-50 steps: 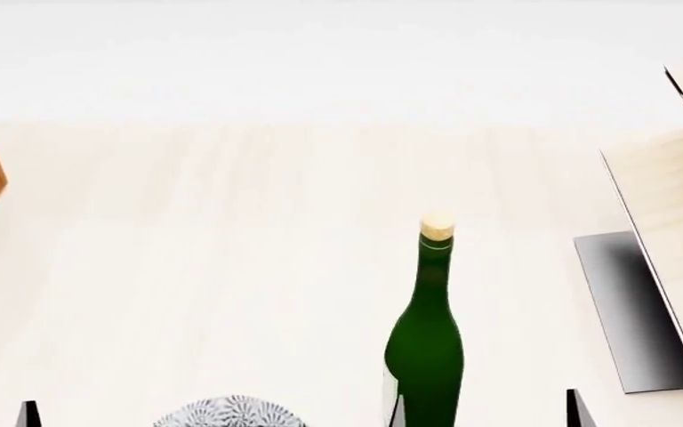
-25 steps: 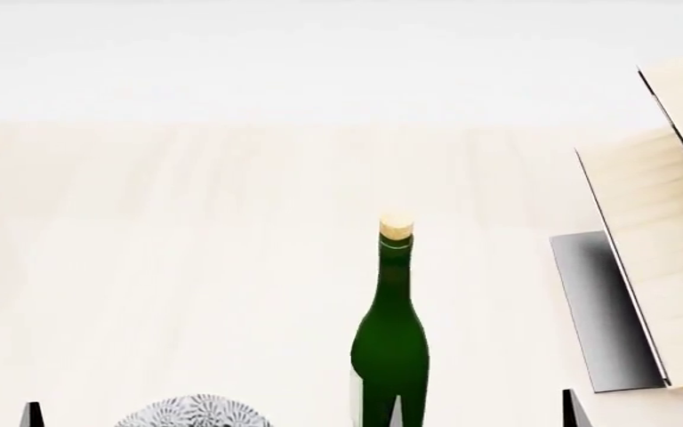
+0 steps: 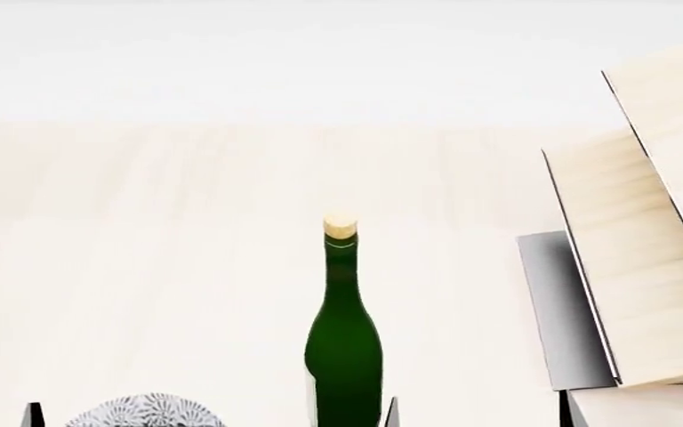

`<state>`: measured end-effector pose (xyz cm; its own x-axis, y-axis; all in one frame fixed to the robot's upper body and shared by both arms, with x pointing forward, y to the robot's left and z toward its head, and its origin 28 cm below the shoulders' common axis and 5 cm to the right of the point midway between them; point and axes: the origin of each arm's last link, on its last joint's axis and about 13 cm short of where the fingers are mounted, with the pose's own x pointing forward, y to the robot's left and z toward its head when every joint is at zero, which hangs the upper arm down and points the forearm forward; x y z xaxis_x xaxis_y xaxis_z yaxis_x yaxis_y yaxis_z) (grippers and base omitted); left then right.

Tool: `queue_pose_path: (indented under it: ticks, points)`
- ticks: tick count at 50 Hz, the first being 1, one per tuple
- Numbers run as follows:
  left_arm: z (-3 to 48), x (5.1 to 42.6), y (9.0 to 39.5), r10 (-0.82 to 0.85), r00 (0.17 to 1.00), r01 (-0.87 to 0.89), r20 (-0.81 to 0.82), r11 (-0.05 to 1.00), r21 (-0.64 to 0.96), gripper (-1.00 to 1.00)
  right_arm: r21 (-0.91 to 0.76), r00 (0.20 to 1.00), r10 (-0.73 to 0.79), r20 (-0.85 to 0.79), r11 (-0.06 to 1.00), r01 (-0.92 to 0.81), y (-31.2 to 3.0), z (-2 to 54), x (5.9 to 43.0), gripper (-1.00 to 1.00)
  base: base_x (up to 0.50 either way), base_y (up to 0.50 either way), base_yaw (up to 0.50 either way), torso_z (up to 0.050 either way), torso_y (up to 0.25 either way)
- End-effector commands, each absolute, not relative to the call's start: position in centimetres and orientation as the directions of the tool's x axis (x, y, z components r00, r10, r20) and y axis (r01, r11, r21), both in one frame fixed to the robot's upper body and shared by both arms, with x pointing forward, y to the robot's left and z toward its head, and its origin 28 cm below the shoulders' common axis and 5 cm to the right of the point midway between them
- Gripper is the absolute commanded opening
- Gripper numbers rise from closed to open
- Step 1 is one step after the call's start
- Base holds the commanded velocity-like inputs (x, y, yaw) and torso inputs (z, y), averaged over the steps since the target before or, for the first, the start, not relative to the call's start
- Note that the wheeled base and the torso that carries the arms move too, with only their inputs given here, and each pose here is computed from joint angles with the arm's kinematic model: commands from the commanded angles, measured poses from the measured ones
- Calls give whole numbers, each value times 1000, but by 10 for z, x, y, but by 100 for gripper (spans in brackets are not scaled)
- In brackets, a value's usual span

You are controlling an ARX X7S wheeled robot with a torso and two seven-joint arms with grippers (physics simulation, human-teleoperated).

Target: Put the wine bottle on the wine rack.

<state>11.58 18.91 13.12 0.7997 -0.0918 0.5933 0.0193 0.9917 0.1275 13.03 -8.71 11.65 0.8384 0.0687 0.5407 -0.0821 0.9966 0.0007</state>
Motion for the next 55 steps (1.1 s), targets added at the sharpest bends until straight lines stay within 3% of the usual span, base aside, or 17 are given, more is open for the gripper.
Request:
queue_pose_path:
  ticks: [1, 55]
  points:
    - [131, 116, 189, -91, 800, 18, 593, 992, 127, 100, -2, 839, 70, 540, 997, -82, -87, 116, 130, 100, 0, -176, 0, 0, 0]
    - [133, 116, 189, -95, 798, 22, 595, 991, 128, 100, -12, 840, 80, 536, 996, -88, -86, 115, 131, 100, 0, -174, 0, 0, 0]
